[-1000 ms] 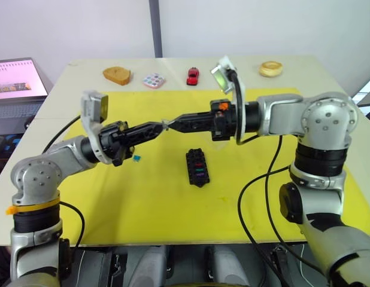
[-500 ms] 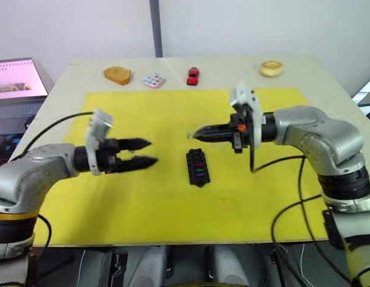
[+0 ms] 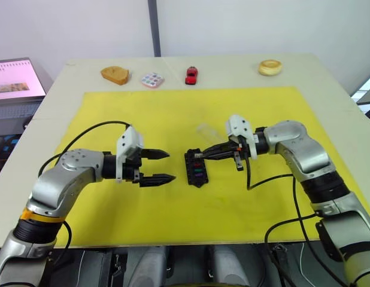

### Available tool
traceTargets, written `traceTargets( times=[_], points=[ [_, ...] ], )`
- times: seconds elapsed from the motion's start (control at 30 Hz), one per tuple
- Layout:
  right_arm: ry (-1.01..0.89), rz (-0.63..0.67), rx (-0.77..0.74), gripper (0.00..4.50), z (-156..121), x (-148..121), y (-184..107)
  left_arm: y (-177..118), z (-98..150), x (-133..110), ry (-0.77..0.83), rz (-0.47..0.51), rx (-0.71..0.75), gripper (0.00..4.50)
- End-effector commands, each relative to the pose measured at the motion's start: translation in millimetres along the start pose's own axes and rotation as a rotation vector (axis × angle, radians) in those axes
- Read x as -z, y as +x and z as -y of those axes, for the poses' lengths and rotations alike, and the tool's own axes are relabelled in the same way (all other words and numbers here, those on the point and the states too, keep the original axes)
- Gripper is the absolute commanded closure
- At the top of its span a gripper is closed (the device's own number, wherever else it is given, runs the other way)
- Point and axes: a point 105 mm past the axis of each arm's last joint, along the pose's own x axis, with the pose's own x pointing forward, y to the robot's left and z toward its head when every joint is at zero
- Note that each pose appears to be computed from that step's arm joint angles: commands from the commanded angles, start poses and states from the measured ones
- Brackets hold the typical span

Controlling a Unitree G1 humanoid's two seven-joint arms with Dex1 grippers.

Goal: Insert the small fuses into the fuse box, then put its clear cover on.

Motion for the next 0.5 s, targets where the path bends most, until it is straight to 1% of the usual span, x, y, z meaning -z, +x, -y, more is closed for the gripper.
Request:
traceTargets(
  times=[0.03, 0.17, 0.5],
  points=[
    [-0.044, 0.004, 0.003, 4.50, 1, -3, 0, -3, -1, -9, 0.064, 0.011, -0.029, 0.59],
    [-0.051, -0.012, 0.007, 4.50, 2, 0, 3, -3, -3, -1, 0.068, -0.018, -0.042, 0.59],
    [-0.069, -0.057, 0.018, 4.50, 5, 10, 7, -2, -4, 3, 0.053, -0.015, -0.053, 0.59]
  ],
)
